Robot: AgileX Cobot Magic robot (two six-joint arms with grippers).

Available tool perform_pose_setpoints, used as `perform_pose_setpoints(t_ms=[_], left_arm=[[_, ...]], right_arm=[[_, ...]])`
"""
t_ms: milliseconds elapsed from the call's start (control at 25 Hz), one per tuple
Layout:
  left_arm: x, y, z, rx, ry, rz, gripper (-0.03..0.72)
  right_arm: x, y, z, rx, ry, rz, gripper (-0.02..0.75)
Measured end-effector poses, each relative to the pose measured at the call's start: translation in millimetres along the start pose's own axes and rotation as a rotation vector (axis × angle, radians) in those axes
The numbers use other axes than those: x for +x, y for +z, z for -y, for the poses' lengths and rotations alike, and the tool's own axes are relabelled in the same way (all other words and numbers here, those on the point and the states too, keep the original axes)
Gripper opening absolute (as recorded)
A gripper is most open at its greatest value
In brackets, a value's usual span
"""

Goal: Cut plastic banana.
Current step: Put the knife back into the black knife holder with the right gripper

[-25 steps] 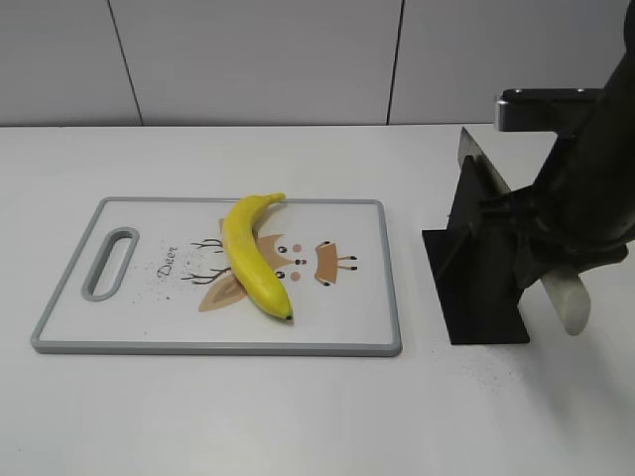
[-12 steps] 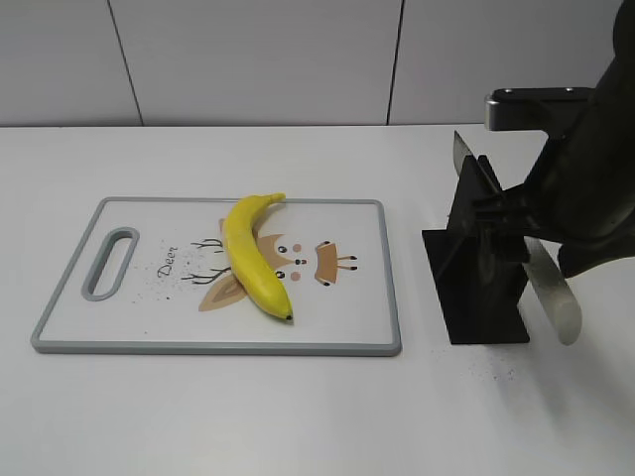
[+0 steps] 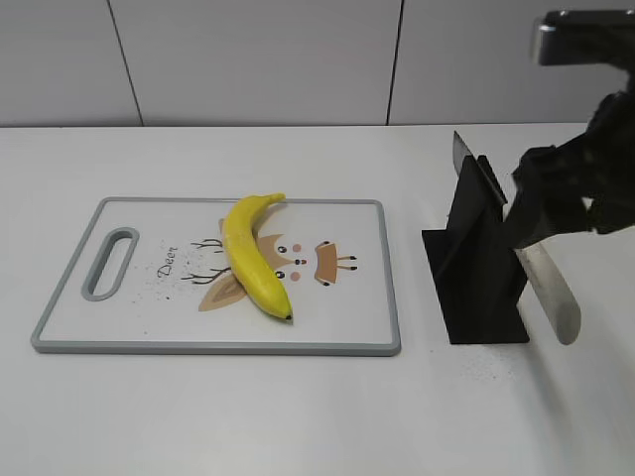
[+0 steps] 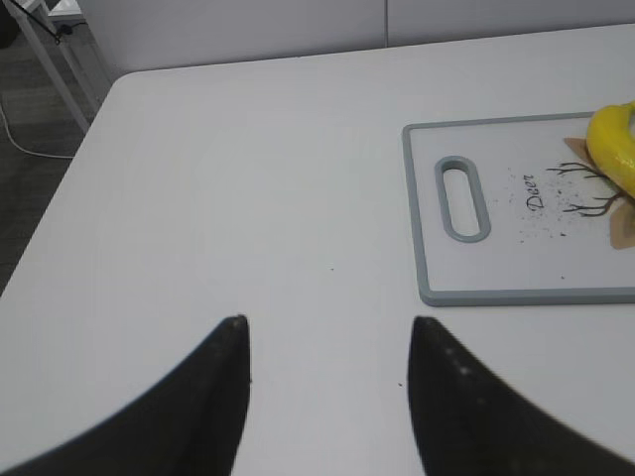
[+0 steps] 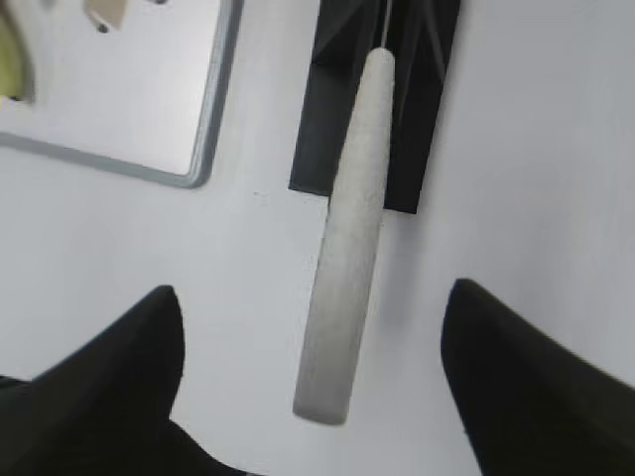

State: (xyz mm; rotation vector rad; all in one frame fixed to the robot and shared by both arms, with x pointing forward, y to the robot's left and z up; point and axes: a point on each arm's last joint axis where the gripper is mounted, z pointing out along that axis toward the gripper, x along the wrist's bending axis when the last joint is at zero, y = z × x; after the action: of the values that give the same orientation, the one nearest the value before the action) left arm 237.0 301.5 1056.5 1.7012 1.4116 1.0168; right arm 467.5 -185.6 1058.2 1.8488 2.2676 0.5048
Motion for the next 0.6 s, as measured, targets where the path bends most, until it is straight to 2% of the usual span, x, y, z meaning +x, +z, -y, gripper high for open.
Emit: perform_pose_setpoints(t_ms=[200, 320, 440, 600], left_arm=[[0.0, 0, 0, 0.0, 0.0, 0.0, 0.497], [0.0, 0, 0, 0.0, 0.0, 0.0, 0.555], [0.0, 0, 0, 0.0, 0.0, 0.0, 0.614], [0.0, 0, 0, 0.0, 0.0, 0.0, 0.629]], right_arm=[[-3, -52, 15, -0.158, -0.081, -0.053, 0.612], [-8, -77, 32, -0.254, -0.126, -0.068, 0.611], [-15, -86, 55, -0.311, -0.167, -0.067, 0.609], [-25, -75, 91, -0.344, -0.222, -0.056, 0.599]])
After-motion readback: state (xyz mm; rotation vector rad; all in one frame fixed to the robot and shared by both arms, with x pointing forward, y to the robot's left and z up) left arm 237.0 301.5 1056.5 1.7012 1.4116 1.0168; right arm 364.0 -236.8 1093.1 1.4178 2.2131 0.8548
